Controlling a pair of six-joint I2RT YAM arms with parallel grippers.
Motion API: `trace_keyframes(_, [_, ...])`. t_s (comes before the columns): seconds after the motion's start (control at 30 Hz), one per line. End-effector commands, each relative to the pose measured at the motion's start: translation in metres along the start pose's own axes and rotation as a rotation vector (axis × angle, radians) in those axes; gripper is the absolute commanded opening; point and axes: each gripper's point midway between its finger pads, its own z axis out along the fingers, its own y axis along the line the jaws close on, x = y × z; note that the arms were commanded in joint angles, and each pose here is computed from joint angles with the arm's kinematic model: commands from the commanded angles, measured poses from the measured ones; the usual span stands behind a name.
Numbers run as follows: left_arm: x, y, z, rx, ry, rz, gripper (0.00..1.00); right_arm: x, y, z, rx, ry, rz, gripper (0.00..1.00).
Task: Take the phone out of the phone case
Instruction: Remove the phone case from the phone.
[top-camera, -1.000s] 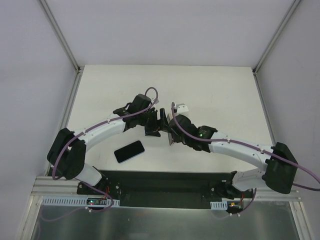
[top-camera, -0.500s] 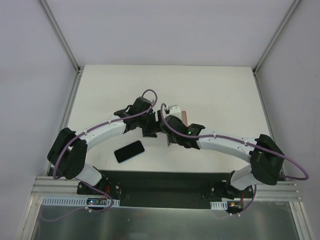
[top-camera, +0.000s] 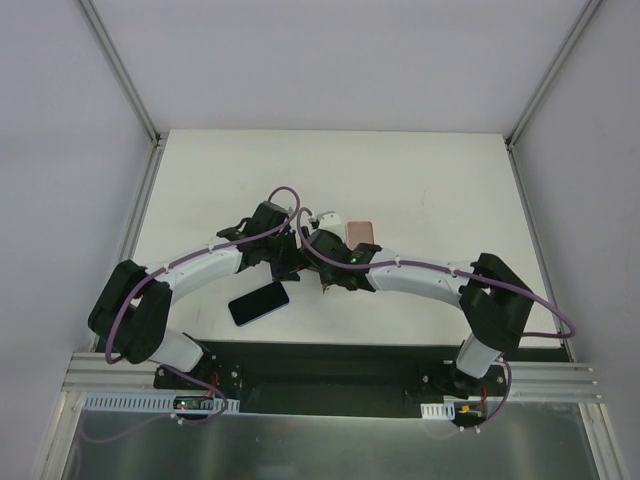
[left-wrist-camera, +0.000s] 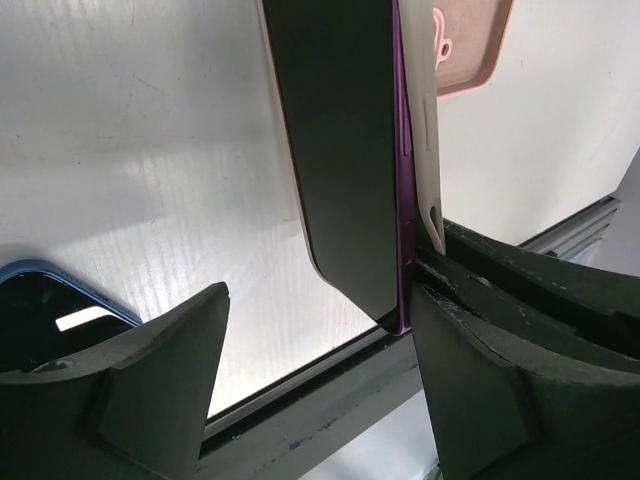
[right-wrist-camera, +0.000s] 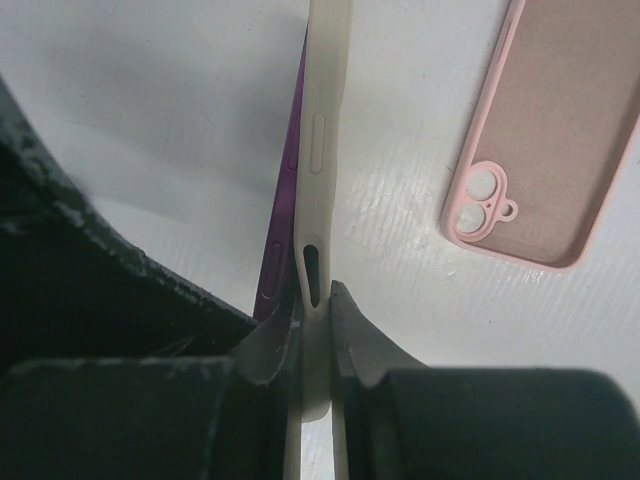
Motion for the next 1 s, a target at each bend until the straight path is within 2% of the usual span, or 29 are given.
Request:
trace_keyframes(0.0, [0.013, 0.005, 0.001, -0.001, 0.056, 0.037, 0.71, -0.041, 0.031, -0.008, -0.118, -0.11, 0.087, 0.01])
trace_keyframes(0.27, [0.009, -0.001, 0.006, 0.011, 0.07, 0.045, 0.7, -0.035, 0.028, -0.006, -0.137, -0.135, 0.069, 0.01])
trace_keyframes(0.57, [0.016, 0.024, 0.018, -0.08, 0.103, 0.008, 0.67, -0.039, 0.031, -0.012, -0.158, -0.174, 0.007, 0.01])
trace_keyframes(0.83, [0.008, 0.03, 0.021, -0.131, 0.076, -0.014, 0.67, -0.042, 0.042, -0.025, -0.216, -0.211, -0.089, 0.01])
trace_keyframes(0.97, [0.001, 0.033, 0.02, -0.162, 0.029, -0.039, 0.66, -0.037, 0.046, -0.027, -0.238, -0.199, -0.081, 0.01])
